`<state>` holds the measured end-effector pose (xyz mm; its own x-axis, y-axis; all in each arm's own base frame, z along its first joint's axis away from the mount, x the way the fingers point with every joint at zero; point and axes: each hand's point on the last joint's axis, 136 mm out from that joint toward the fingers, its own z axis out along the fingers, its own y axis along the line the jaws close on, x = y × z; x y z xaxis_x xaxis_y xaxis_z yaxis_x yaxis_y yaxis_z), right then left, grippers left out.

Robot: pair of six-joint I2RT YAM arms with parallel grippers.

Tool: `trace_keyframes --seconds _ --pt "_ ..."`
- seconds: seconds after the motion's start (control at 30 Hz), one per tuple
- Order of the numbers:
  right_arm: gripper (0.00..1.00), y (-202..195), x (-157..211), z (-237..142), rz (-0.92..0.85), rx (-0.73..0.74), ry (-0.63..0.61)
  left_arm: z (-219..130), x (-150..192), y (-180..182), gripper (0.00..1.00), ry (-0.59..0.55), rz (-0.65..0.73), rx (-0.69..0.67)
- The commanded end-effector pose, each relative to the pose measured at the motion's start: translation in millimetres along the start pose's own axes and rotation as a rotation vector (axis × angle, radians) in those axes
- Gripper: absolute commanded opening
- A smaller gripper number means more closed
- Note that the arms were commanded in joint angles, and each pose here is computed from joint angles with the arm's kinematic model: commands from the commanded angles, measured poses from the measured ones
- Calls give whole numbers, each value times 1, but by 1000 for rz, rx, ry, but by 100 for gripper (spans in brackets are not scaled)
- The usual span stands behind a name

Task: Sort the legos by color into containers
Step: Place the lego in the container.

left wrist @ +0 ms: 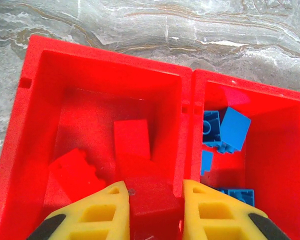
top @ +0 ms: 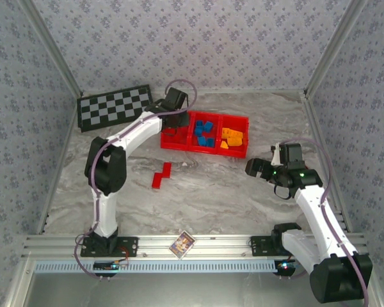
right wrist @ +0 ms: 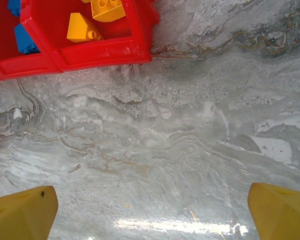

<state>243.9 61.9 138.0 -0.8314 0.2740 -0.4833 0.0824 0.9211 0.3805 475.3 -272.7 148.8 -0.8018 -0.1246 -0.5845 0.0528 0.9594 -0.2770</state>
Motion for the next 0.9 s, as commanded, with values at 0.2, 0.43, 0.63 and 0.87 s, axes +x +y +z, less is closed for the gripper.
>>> trace_keyframes --seconds 0.2,0.43,0.63,0.87 --pt "100 -3 1 2 16 3 5 17 -20 5 29 -10 22 -10" --pt "100 -3 1 1 18 3 3 11 -29 13 56 -30 43 -28" --pt "100 -2 2 1 17 2 6 -20 -28 18 80 -56 70 -29" --pt "100 -2 1 1 17 0 3 -71 13 49 93 -61 76 -99"
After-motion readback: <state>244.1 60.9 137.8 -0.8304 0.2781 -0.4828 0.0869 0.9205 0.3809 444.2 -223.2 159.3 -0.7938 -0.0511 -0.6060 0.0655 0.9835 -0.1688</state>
